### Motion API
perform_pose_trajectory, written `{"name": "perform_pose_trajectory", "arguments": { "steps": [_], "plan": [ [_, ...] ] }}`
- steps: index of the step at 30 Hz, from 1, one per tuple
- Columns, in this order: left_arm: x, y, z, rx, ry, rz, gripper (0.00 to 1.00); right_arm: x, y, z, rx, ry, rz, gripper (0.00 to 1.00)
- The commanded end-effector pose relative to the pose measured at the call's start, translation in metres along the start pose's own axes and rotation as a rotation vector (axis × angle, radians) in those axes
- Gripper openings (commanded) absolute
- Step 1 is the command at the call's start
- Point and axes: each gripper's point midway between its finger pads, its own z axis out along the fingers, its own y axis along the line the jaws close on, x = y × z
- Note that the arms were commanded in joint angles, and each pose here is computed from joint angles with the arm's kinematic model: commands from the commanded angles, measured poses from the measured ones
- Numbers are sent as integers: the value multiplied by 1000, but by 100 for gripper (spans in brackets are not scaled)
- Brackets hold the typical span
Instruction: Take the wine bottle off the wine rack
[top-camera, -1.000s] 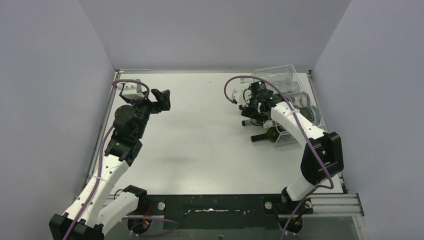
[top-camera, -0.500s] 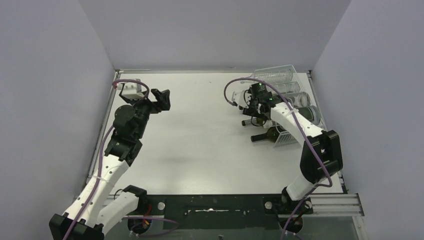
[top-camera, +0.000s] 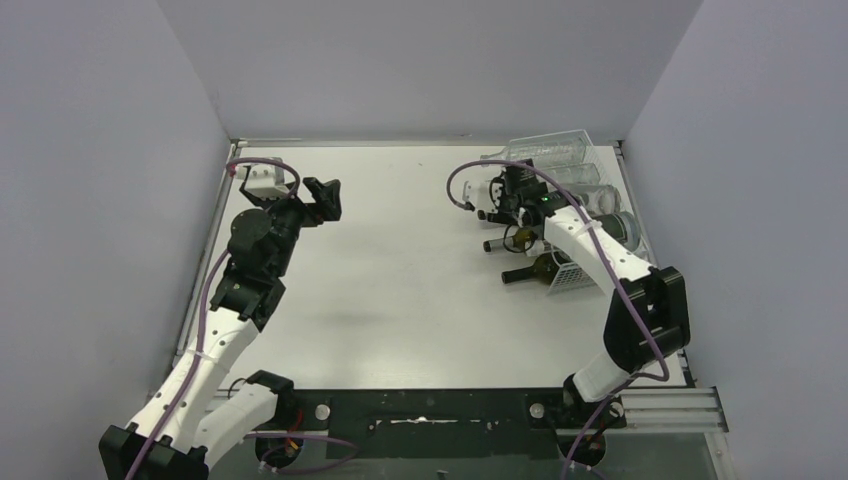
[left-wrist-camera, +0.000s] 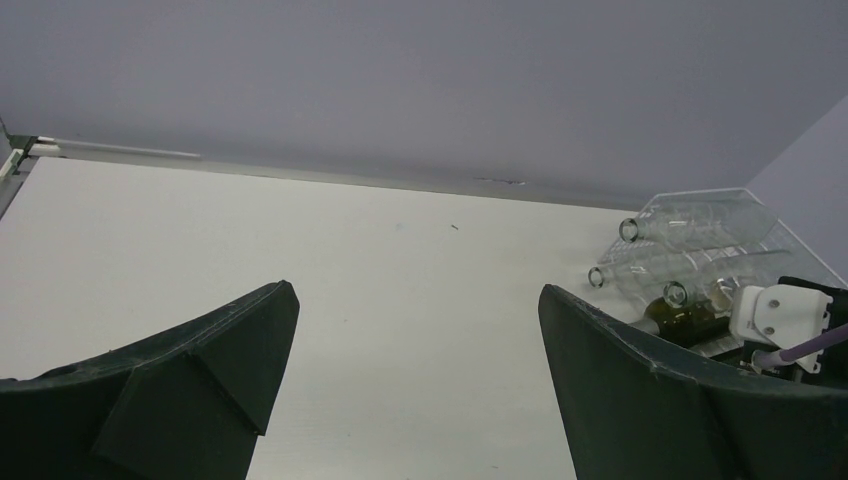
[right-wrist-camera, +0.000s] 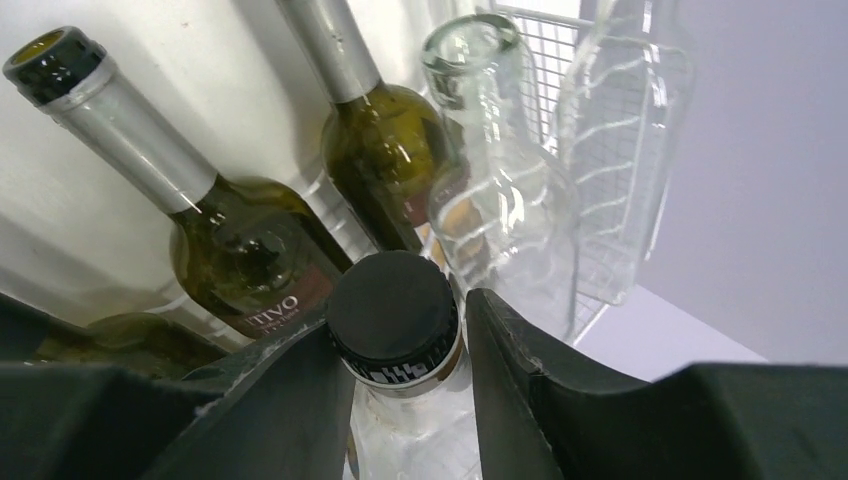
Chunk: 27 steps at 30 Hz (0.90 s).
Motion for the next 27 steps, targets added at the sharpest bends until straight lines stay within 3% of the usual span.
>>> {"name": "perform_pose_trajectory", "arguments": {
  "steps": [1, 9, 17, 27],
  "plan": [
    [-18, -6, 2, 23, -66, 2, 93, -11, -50, -42, 204, -70, 67, 17],
    [-16, -6, 3, 27, -61, 1, 93, -24, -98, -90, 381, -163, 167, 1],
    [-14, -7, 3, 31, -56, -2, 93, -19, -140, -124, 526, -198, 292, 0],
    [-14, -7, 3, 32, -56, -4, 93, -18, -174, -171, 633, -294, 558, 0]
  ]
}}
